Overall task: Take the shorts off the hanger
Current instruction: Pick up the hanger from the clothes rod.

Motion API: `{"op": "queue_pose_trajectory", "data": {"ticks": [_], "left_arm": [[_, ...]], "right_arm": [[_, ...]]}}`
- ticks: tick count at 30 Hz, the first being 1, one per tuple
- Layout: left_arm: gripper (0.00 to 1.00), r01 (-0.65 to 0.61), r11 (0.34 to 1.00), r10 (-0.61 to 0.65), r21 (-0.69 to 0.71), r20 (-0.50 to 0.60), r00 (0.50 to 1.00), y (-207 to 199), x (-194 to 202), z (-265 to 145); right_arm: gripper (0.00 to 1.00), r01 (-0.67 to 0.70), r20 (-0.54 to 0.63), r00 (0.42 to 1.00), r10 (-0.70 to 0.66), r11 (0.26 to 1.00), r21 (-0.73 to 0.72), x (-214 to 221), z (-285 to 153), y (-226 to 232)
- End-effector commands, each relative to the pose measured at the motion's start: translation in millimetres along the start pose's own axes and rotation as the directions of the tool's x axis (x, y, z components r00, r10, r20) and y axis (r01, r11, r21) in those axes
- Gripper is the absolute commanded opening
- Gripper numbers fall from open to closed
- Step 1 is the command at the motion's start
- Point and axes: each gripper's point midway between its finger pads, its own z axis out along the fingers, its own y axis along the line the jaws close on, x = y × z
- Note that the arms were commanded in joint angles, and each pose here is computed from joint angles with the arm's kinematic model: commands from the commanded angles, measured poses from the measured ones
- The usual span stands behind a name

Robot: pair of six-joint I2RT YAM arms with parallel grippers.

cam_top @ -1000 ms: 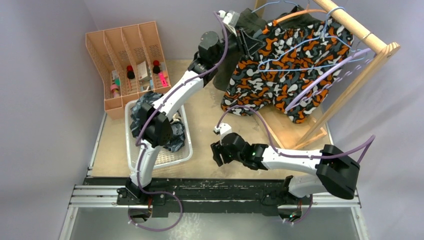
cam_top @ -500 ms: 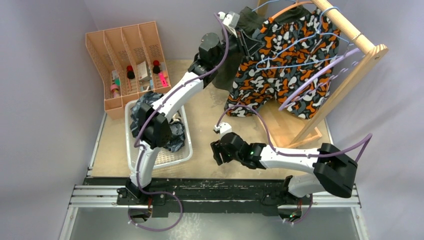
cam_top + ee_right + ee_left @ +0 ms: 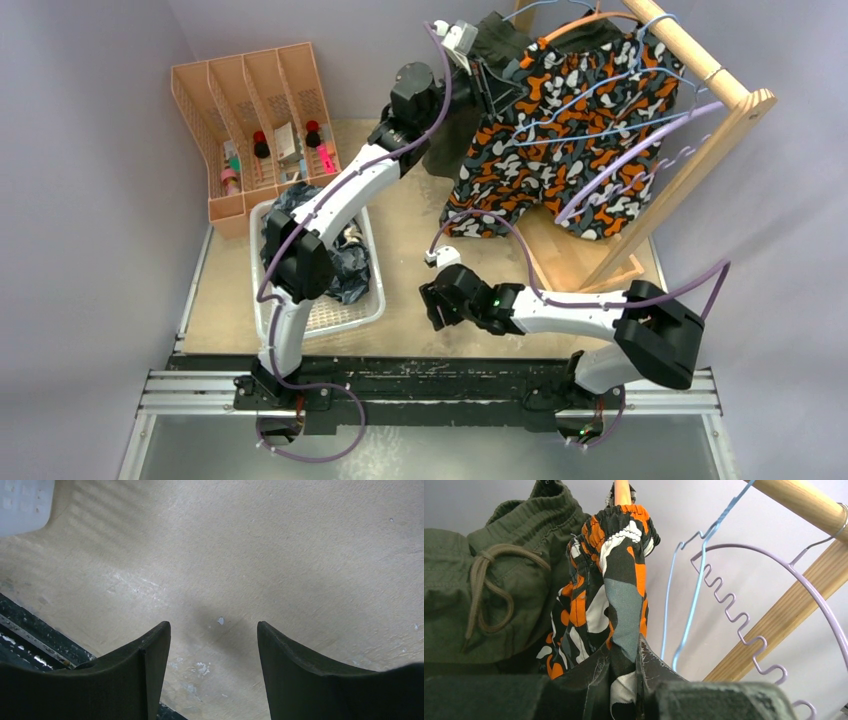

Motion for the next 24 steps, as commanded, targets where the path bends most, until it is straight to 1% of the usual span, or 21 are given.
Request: {"op": "queue_pose_trajectory", "data": {"ticks": [1,8,20,22,24], "left_arm": [[0.00,-0.113,0.988,0.097,0.105,0.146,0.985,-57,-67,-11],[0.00,-0.152,0.985,0.133,0.086,0.193,0.972,-64,-86,-14],[0.00,-0.200,0.974,0.163,0.103,0.288,0.944,-94,-124,-30],[0.00,-0.206,0.972,0.166,0.115,0.287,0.943,-99,-126,-32],[0.00,-0.206,0.974,0.176,0.092,0.264,0.948,-94,-122,-32]], "right_arm": [[0.66,-0.021,0.049,0.999,0.020,1.000,0.005,-22,-1,7],[0.66,-0.026,0.042,0.999,0.025,0.999,0.019,-22,1,6],[0.66,-0.051,0.032,0.998,0.051,0.999,0.002,-19,1,9],[0.66,-0.047,0.029,0.998,0.047,0.999,0.004,-19,1,9],[0.66,-0.047,0.028,0.999,0.046,0.999,0.010,-20,1,9]]}}
